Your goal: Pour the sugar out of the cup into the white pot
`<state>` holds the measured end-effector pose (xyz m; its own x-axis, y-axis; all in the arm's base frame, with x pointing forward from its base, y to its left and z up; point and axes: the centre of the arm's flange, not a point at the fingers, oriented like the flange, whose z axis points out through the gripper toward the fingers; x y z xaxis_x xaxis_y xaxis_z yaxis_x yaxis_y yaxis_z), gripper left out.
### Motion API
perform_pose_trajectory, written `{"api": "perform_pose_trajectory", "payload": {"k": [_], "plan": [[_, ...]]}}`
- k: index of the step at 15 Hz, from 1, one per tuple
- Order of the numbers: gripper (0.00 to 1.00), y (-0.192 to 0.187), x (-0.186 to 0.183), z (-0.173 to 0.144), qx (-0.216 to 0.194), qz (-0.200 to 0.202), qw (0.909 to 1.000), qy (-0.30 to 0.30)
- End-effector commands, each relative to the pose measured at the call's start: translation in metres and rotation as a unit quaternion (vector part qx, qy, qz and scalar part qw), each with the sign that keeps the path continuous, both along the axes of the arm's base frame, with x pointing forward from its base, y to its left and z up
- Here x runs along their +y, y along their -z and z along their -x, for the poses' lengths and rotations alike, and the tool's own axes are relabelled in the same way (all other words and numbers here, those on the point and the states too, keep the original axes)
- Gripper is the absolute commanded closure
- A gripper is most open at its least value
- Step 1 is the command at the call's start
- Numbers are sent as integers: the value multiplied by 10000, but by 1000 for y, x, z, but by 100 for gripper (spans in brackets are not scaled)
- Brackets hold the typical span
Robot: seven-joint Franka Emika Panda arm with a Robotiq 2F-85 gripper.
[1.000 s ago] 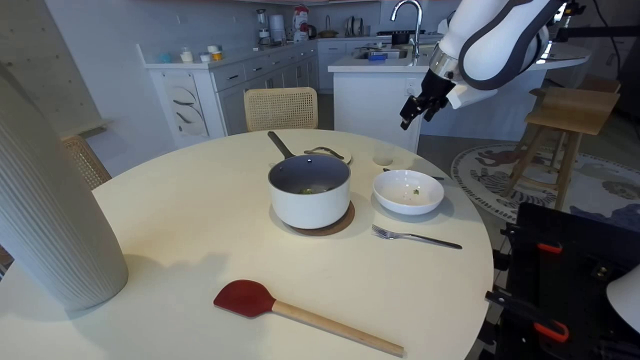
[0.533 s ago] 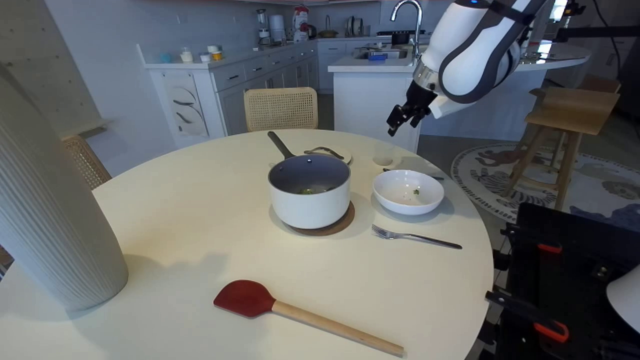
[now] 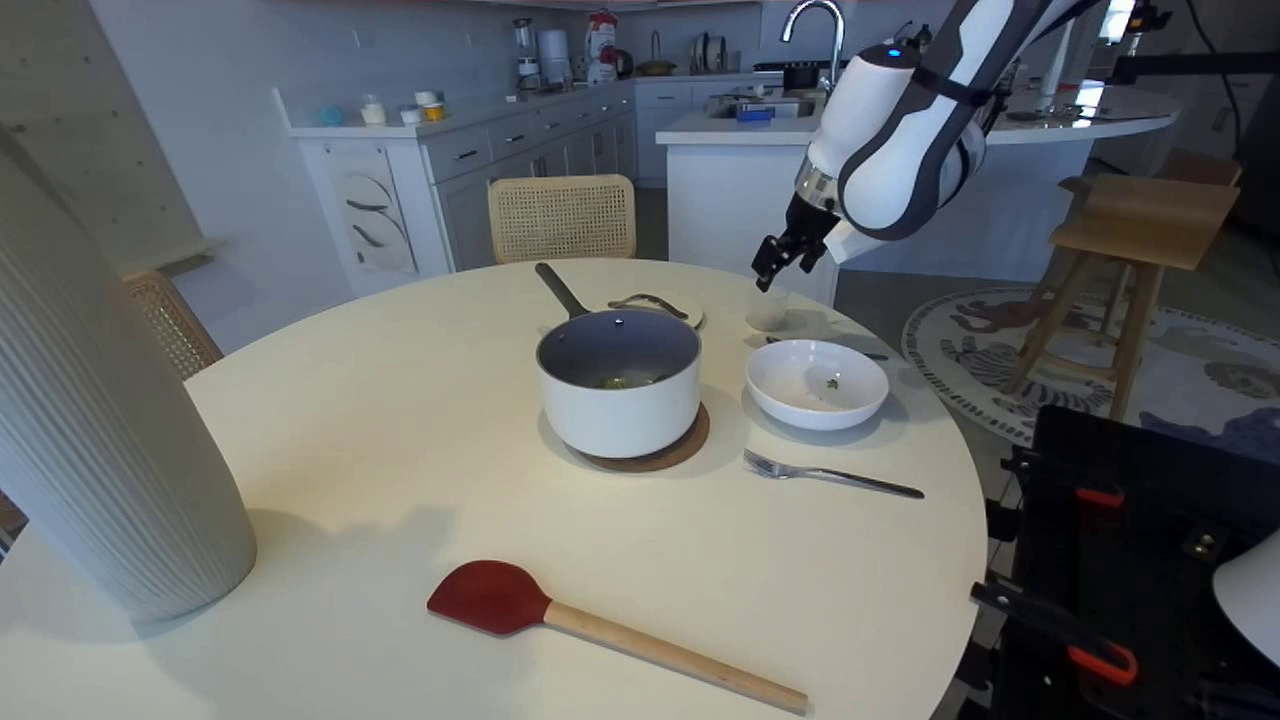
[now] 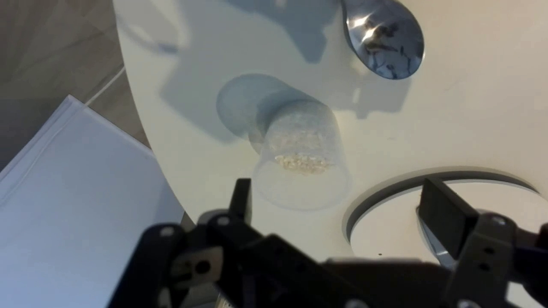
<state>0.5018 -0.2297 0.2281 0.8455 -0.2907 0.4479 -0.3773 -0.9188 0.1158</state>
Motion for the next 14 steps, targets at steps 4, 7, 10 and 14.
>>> {"api": "perform_pose_trajectory", "payload": {"k": [4, 7, 10, 14], "plan": [[0, 19, -11, -17, -23, 244, 9991, 341], [0, 23, -14, -18, -33, 237, 9987, 456], [0, 29, -11, -20, -52, 169, 9983, 554], [0, 32, -11, -21, -82, 154, 9976, 664]]}}
